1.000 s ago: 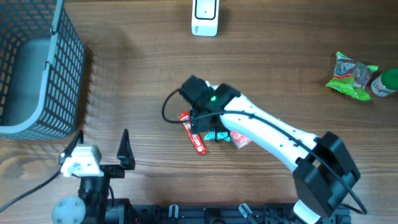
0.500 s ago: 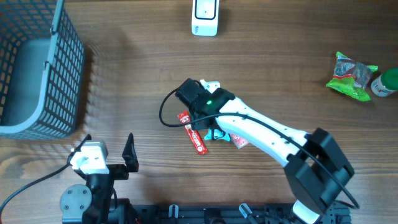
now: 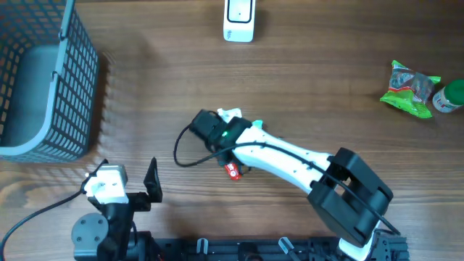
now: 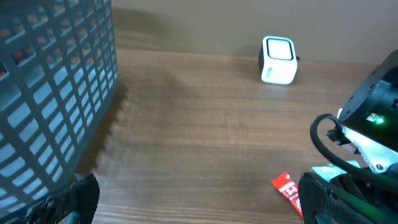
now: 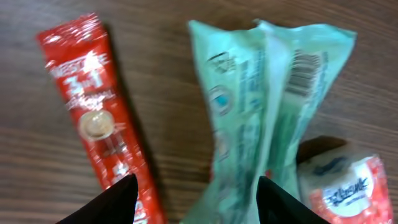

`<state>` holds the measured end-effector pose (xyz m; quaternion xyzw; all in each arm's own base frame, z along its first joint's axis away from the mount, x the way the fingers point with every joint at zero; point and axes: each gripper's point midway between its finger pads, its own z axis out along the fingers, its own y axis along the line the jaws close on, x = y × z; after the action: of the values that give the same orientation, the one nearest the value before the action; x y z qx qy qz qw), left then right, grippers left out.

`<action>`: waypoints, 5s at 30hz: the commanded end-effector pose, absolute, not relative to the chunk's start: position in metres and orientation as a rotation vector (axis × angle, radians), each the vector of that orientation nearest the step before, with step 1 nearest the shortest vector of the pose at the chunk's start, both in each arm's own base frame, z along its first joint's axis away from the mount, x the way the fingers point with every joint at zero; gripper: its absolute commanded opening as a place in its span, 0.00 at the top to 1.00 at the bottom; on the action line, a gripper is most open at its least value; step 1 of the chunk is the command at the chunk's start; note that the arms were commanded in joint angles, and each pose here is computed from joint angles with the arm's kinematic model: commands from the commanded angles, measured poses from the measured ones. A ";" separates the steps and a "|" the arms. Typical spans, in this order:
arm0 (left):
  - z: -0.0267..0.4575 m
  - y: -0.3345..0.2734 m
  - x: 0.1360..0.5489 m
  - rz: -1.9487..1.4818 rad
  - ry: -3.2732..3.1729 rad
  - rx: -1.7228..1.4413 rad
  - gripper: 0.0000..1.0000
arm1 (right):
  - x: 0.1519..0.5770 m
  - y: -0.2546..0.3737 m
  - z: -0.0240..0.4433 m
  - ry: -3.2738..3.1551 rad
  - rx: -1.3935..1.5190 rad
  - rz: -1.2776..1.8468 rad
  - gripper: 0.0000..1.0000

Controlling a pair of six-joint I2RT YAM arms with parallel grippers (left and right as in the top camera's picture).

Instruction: Scan the item barcode

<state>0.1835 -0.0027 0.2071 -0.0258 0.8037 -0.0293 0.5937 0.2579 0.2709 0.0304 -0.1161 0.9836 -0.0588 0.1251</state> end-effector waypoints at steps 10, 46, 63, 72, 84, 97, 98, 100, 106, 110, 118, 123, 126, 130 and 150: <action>0.198 -0.001 0.182 -0.065 1.896 -0.075 0.00 | 0.278 0.251 0.013 2.765 -0.338 -0.402 0.39; 0.198 -0.001 0.182 -0.065 1.896 -0.075 0.00 | 0.287 0.272 0.106 2.336 -1.336 -0.357 0.21; 0.198 -0.001 0.182 -0.065 1.896 -0.075 0.00 | 0.295 0.303 0.079 2.538 -0.836 -0.023 0.96; 0.198 -0.001 0.182 -0.065 1.897 -0.075 0.00 | 0.296 0.295 0.012 2.712 -0.866 -0.002 0.96; 0.198 -0.001 0.182 -0.065 1.896 -0.075 0.00 | 0.310 0.309 0.041 2.659 -0.827 0.073 0.96; 0.198 -0.001 0.182 -0.065 1.897 -0.075 0.00 | 0.277 0.305 0.056 2.717 -0.865 0.223 0.96; 0.198 -0.001 0.182 -0.065 1.896 -0.075 0.00 | 0.268 0.303 0.045 2.753 -0.884 0.239 0.96; 0.198 -0.001 0.182 -0.065 1.897 -0.075 0.00 | 0.254 0.292 0.023 2.810 -0.901 0.221 0.96; 0.198 -0.001 0.182 -0.065 1.897 -0.075 0.00 | 0.236 0.286 0.006 2.877 -0.914 0.260 0.96; 0.198 -0.001 0.182 -0.065 1.897 -0.075 0.00 | 0.222 0.301 0.009 2.876 -1.007 0.422 0.96; 0.198 -0.001 0.182 -0.065 1.897 -0.075 0.00 | 0.256 0.318 0.076 2.696 -0.910 0.432 0.96; 0.198 -0.001 0.182 -0.065 1.897 -0.075 0.00 | 0.260 0.314 0.104 2.642 -0.870 0.434 0.96; 0.198 -0.001 0.182 -0.065 1.897 -0.075 0.00 | 0.247 0.307 0.086 2.723 -0.870 0.427 0.96; 0.198 -0.001 0.182 -0.065 1.896 -0.075 0.00 | 0.246 0.304 0.061 2.766 -0.878 0.398 0.95; 0.198 -0.001 0.182 -0.065 1.896 -0.075 0.00 | 0.245 0.322 0.060 2.787 -0.911 0.479 0.96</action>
<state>0.1817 -0.0021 0.2008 -0.0273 0.8113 -0.0276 0.5833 0.2403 0.3106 0.0199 -0.2991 0.9440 0.1304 0.0485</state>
